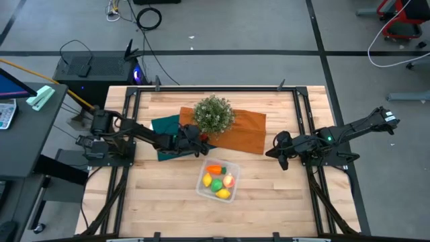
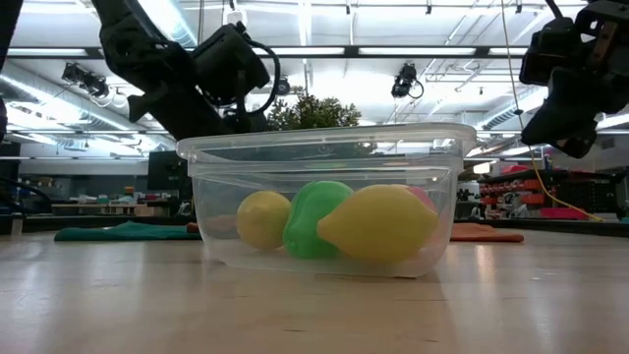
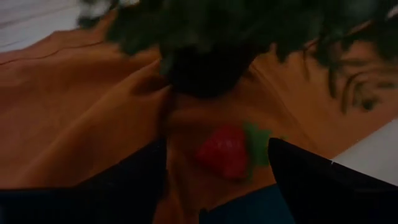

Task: Pick and placing Produce into tupperware
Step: Put the strawberry into the transparent bin

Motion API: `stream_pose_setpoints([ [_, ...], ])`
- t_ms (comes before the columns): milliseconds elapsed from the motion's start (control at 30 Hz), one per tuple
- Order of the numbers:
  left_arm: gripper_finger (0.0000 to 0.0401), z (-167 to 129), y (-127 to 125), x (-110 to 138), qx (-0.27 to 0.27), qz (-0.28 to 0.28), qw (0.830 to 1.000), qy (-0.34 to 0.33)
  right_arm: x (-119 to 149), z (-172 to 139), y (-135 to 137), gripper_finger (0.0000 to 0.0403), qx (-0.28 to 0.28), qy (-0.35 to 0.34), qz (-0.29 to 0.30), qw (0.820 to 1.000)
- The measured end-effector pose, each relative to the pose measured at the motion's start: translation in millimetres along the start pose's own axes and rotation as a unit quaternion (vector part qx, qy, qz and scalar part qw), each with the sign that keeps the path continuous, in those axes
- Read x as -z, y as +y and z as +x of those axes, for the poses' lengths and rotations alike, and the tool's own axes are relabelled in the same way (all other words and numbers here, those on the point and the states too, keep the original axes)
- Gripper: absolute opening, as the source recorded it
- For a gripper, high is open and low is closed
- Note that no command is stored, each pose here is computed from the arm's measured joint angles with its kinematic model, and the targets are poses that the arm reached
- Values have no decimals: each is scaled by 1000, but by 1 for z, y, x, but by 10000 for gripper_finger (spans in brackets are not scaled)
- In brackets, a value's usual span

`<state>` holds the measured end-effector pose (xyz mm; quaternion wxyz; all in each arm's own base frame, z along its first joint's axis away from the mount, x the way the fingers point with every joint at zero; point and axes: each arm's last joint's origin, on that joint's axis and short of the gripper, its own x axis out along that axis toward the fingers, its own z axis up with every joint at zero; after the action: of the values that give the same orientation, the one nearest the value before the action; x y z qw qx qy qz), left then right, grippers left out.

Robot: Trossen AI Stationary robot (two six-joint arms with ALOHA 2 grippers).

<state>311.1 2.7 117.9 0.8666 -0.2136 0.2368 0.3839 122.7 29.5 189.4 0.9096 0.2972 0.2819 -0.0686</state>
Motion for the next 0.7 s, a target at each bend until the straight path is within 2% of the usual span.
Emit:
stream_pose_setpoints([
  [233, 318, 1, -1, 1, 3, 1, 1000, -2, 0, 1, 0, 0, 2, 2, 0, 1000],
  [567, 394, 11, 4, 3, -9, 4, 1000, -1, 0, 2, 0, 0, 3, 1, 0, 1000],
  [700, 395, 17, 5, 11, -16, 11, 1000, 6, 0, 2, 1, 0, 3, 0, 0, 1000],
])
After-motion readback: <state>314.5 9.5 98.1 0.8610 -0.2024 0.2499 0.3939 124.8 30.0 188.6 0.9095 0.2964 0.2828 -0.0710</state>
